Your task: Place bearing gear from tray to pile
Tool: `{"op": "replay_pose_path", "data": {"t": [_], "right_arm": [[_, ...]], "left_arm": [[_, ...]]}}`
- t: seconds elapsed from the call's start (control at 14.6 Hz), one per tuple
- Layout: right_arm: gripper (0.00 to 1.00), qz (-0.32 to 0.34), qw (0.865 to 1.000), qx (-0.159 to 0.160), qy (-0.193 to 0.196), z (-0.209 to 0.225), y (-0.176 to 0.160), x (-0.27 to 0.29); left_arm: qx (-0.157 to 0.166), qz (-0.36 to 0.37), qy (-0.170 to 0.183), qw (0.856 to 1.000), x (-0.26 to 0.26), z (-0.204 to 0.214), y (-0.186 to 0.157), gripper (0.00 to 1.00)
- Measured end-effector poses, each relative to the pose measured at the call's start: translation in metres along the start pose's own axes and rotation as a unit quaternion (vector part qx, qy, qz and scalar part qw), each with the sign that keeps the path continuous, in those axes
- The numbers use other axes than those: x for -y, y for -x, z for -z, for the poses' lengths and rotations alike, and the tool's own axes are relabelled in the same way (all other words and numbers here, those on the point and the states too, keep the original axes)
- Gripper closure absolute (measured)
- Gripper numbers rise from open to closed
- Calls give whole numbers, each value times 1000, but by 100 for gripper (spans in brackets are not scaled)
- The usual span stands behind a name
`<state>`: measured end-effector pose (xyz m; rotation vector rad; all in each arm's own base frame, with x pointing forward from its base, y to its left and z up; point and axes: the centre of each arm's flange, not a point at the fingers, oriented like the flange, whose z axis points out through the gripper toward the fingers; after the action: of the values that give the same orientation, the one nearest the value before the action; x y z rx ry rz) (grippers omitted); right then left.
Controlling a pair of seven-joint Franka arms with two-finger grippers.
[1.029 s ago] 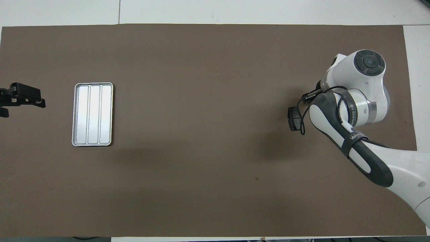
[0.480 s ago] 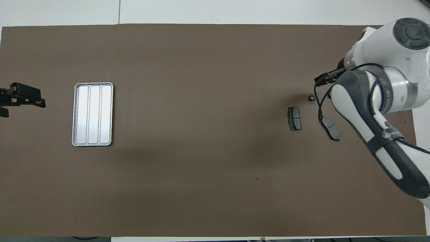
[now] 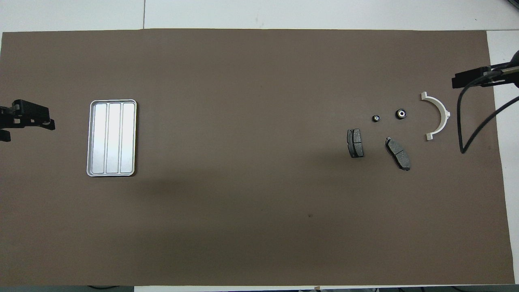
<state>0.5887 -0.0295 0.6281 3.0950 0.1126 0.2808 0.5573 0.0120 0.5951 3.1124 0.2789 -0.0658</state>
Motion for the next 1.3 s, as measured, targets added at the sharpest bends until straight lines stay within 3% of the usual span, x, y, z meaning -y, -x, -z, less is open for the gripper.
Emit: {"op": "replay_pose_path", "data": {"t": [0.27, 0.41, 1.3], "right_arm": [[0, -29, 996, 79, 1, 22, 38, 0], [0, -33, 995, 98, -1, 17, 43, -3], [0, 0, 994, 105, -26, 14, 43, 96]], "left_arm": [[0, 0, 0, 1000, 0, 0, 0, 0], [0, 0, 0, 1000, 0, 0, 0, 0], [0, 0, 0, 1000, 0, 0, 0, 0]]}}
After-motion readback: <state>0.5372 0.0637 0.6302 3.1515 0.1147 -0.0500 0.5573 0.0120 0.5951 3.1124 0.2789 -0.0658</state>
